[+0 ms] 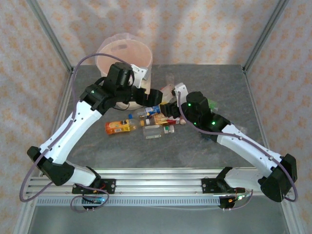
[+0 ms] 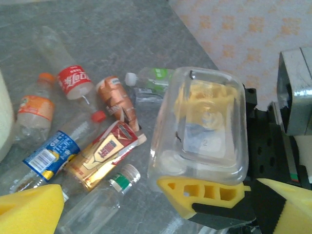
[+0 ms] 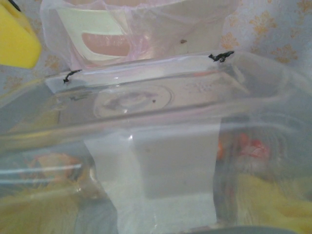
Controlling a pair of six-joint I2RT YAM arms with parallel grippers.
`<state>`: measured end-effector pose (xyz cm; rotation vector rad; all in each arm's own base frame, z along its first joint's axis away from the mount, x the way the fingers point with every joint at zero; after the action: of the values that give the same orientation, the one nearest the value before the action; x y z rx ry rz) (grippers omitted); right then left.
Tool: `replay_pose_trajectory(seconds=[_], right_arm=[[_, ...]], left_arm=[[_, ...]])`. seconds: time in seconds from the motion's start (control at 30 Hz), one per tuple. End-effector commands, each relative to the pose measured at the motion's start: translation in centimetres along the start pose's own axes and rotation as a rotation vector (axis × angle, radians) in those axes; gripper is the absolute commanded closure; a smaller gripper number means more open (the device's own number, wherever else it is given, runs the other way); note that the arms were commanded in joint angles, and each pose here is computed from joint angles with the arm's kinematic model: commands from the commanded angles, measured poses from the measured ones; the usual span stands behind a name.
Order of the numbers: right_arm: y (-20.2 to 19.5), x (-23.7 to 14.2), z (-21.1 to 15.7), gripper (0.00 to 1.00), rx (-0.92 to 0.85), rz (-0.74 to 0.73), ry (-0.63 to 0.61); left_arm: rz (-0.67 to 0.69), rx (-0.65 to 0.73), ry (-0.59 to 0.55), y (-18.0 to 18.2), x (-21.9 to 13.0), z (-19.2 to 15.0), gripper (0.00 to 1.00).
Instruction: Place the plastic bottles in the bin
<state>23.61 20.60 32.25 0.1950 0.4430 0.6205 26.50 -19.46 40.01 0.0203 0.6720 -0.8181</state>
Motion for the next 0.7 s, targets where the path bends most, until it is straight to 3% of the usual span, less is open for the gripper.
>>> replay_pose_trajectory(seconds=[0.0,0.33,0.67], right_arm=[[0.7,-0.4,1.4,0.38,-0.005,0.051,-0.069],[1.0,-0.7,1.5,0.38,0.001,0.076,-0.070],[1.1,-0.8,1.8,0.39,0.017,0.085,-0.085]], left_arm=[[-0.094,0.039,-0.007,-1.0,-0.2,0.7,0.00],[-0.182,0.033,0.015,-1.4,1.7,1.3,0.00],[-0.211,0.039,0.045,-1.7,3.1,1.1,0.09]])
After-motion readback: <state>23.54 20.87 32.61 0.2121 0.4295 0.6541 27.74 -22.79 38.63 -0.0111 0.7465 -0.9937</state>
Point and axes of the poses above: each hand's point on the last joint's axis, 136 mm out from that joint toward the fingers, its own x axis out along the fingers, its own y axis along the line the jaws close on, z = x × y, the point moved 9 cm from there along -x, back along the fingers, and after that the axes turned 14 degrees about x, right-handed, at the moved point
